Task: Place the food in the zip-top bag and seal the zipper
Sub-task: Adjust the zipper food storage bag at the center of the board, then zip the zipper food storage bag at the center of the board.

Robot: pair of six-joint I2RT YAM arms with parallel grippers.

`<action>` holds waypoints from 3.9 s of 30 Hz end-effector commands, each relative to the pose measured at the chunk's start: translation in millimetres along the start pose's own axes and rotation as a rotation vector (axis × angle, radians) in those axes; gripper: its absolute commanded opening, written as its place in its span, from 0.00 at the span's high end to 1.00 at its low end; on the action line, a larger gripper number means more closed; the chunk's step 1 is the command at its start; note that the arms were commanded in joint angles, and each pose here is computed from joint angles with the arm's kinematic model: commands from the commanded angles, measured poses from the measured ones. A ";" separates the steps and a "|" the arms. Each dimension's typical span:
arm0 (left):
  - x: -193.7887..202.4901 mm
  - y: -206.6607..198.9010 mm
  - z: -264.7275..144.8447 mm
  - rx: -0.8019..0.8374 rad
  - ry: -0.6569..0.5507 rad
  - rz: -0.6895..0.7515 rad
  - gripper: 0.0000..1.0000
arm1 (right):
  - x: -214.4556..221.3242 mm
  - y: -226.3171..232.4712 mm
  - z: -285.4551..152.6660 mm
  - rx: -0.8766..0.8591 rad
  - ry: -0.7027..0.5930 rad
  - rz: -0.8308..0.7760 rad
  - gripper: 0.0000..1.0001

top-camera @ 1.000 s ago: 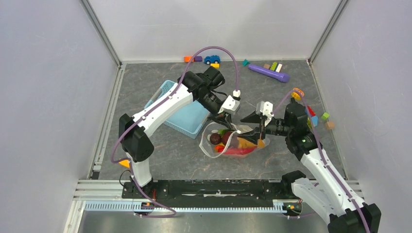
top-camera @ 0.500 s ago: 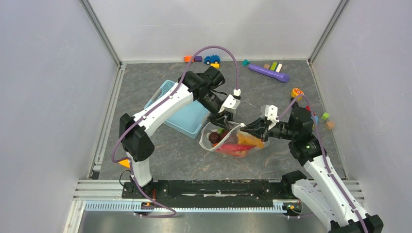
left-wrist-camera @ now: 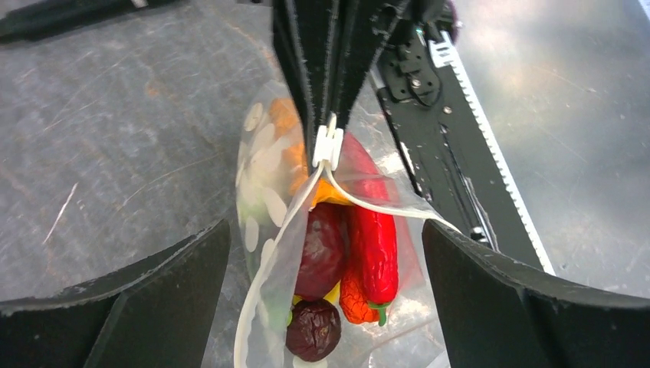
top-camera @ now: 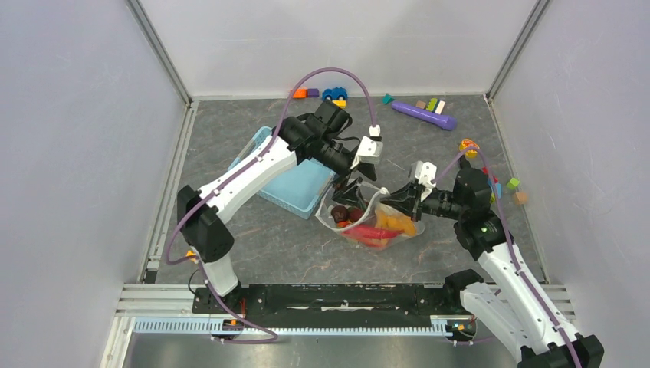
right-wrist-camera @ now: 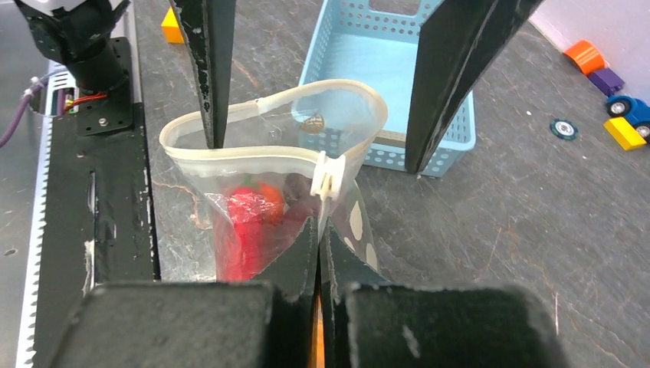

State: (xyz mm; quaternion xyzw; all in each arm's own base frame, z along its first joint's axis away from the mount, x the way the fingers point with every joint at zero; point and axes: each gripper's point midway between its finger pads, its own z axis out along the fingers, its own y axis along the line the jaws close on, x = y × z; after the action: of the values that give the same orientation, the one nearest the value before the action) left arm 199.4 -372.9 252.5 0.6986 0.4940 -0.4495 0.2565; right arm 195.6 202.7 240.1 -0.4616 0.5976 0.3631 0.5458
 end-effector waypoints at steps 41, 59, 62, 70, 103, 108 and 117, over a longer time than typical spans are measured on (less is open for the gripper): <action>-63.4 5.3 3.3 -0.189 -0.199 -0.065 0.39 | -32.5 -11.6 -3.1 0.062 -0.059 -0.045 1.00; -59.1 6.6 13.3 -0.170 -0.185 -0.085 0.50 | -32.0 -10.9 -2.9 0.057 -0.058 -0.040 1.00; -58.3 8.2 15.5 -0.173 -0.178 -0.087 0.51 | -32.6 -10.3 -3.2 0.056 -0.060 -0.044 1.00; -52.2 5.4 17.6 -0.160 -0.154 -0.080 0.66 | -32.5 -11.1 -3.6 0.064 -0.060 -0.045 1.00; -66.9 4.4 13.5 -0.179 -0.214 -0.124 0.95 | -31.4 -22.2 -8.6 0.151 -0.056 -0.054 1.00; -46.3 13.8 13.0 -0.249 -0.142 -0.150 0.98 | -37.0 -27.5 -12.7 0.198 -0.066 -0.058 1.00; -27.3 19.4 9.9 -0.323 -0.098 -0.191 0.97 | -40.7 -40.3 -20.7 0.299 -0.075 -0.058 1.00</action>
State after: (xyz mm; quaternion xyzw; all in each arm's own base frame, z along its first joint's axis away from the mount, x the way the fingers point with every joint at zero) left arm 207.0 -415.9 273.8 0.5842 0.5857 -0.4471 0.3401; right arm 214.6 185.2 249.6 -0.3993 0.6378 0.3063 0.5831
